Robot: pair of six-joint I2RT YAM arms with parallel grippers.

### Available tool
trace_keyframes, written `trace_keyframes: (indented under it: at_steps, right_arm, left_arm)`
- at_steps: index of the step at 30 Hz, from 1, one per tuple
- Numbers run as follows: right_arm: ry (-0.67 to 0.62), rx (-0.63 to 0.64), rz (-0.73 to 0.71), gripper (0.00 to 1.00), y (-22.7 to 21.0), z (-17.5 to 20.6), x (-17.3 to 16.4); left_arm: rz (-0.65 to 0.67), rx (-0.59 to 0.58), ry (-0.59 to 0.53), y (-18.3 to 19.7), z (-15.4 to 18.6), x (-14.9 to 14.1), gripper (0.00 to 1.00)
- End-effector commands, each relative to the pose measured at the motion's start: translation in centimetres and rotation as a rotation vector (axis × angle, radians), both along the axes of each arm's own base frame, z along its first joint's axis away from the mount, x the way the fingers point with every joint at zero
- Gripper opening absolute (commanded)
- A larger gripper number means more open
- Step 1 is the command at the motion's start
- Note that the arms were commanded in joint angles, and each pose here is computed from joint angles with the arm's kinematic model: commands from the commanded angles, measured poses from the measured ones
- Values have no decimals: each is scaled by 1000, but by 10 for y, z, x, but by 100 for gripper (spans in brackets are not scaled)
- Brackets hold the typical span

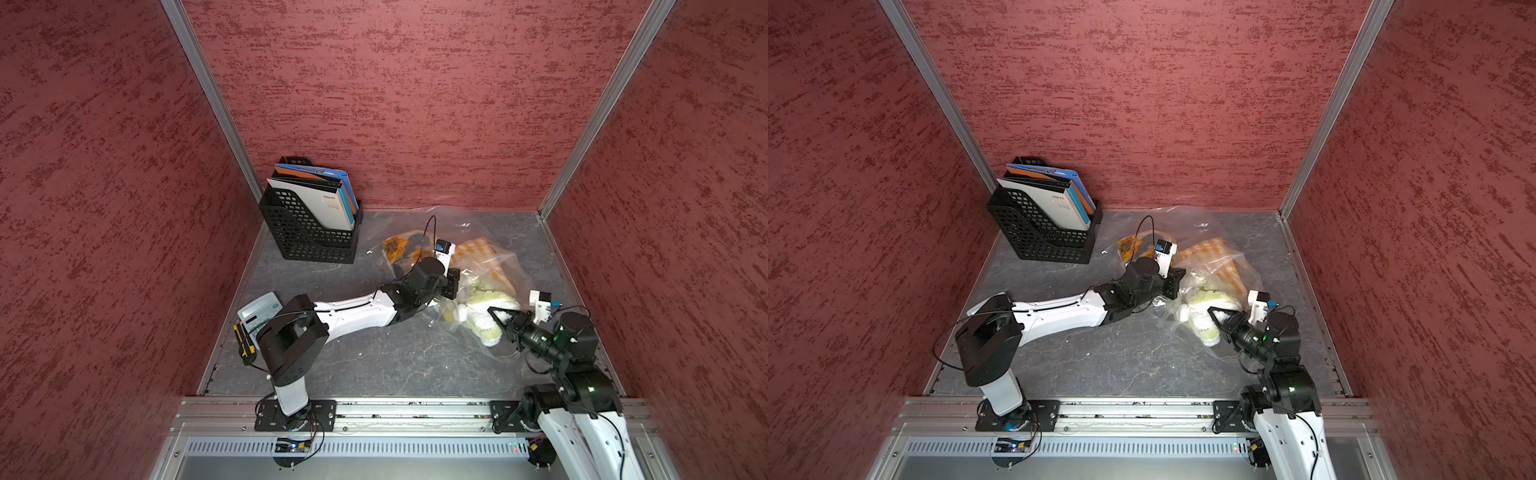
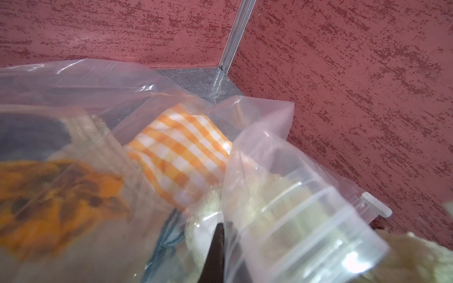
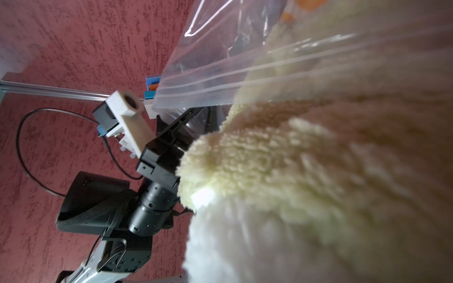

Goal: Take the blanket out of the vacuum bag
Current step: Take out the blanket from the vacuum bag.

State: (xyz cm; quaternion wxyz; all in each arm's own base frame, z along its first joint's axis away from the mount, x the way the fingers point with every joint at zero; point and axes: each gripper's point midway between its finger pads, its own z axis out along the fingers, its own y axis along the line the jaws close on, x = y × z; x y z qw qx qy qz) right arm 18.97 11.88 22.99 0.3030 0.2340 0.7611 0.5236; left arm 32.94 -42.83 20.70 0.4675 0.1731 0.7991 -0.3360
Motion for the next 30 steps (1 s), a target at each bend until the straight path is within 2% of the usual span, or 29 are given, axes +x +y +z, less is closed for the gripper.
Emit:
trace_keyframes:
  at_steps: [1,13,21,30]
  right_arm:
    - [-132,7,117,0,13,46,-22]
    - [-319,26,122,0,15,127,-7]
    - [-486,50,147,0,18,201,-14]
    - [-567,14,109,0,16,237,15]
  left_arm:
    - [58,-1,5,7,0,16,0]
    - [93,3,40,22,-12,18,0]
    - [144,20,72,38,-25,26,0]
    - [182,19,87,61,-37,21,0]
